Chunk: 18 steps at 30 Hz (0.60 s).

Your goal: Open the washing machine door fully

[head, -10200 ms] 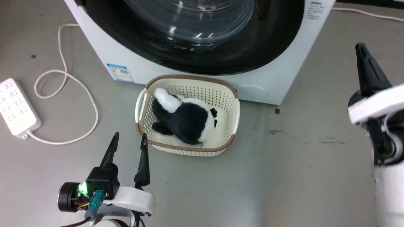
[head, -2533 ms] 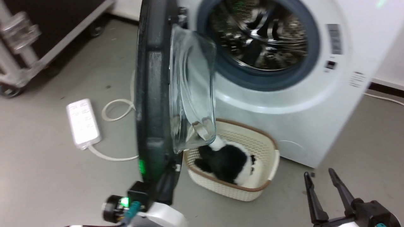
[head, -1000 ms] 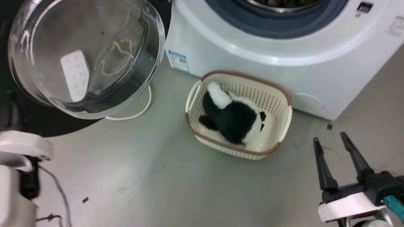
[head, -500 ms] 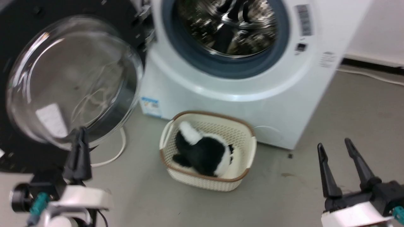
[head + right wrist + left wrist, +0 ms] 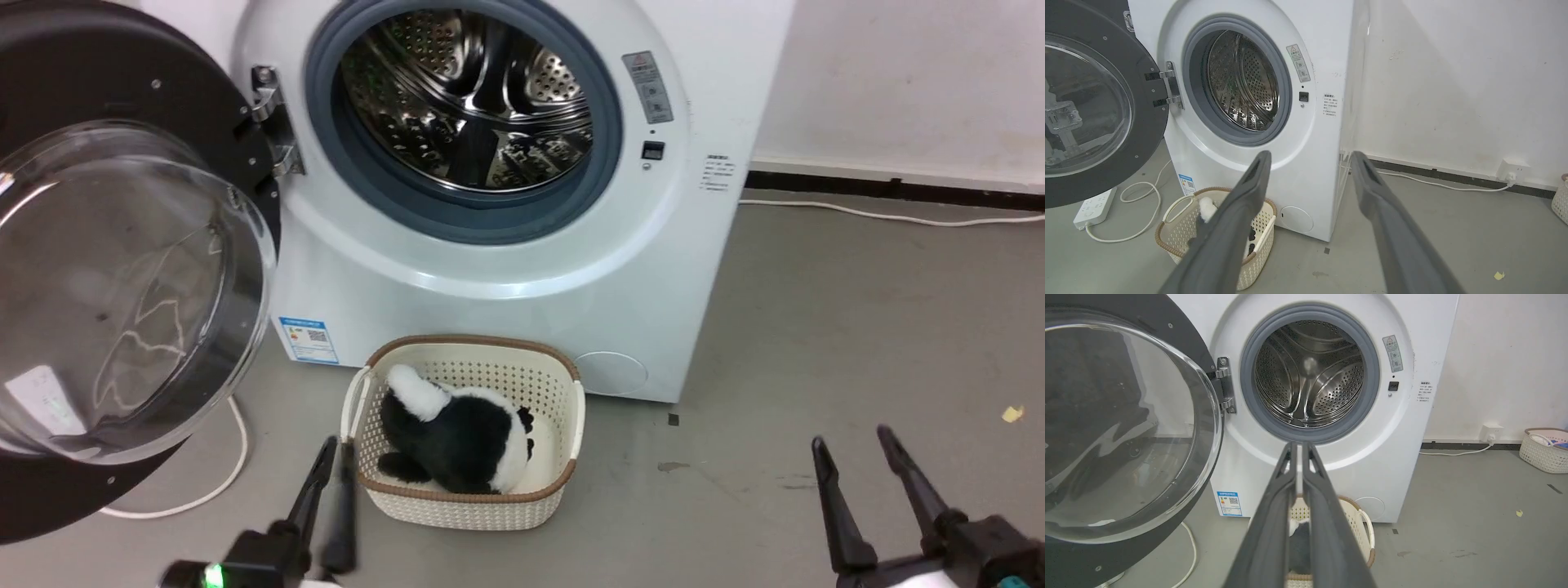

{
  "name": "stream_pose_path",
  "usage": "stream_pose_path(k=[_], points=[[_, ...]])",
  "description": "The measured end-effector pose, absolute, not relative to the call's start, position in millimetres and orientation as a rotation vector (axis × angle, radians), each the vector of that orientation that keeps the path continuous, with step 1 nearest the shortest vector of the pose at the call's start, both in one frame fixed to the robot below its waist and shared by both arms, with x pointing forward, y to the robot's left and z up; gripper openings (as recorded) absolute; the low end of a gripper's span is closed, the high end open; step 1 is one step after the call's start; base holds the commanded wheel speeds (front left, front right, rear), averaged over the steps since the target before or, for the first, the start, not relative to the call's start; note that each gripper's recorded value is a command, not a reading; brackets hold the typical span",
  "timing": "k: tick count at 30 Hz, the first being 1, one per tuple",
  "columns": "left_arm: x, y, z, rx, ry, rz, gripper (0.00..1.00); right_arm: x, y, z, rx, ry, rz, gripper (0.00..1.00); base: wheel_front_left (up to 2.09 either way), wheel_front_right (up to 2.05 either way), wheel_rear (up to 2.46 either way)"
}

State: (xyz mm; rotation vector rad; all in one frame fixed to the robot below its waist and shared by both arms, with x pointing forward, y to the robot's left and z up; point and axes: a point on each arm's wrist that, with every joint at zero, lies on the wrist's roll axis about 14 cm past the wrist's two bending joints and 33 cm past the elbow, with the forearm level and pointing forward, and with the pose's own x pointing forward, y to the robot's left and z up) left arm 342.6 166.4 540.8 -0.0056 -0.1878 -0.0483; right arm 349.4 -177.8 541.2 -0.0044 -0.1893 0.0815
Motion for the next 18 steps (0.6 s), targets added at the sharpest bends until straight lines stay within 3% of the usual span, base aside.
stream_pose_path(k=[18], points=[[340, 153, 505, 0.002, -0.078, -0.074, 1.00, 340, -191, 514, 0.015, -0.104, 0.039, 1.00, 0.00, 0.00, 0.00]])
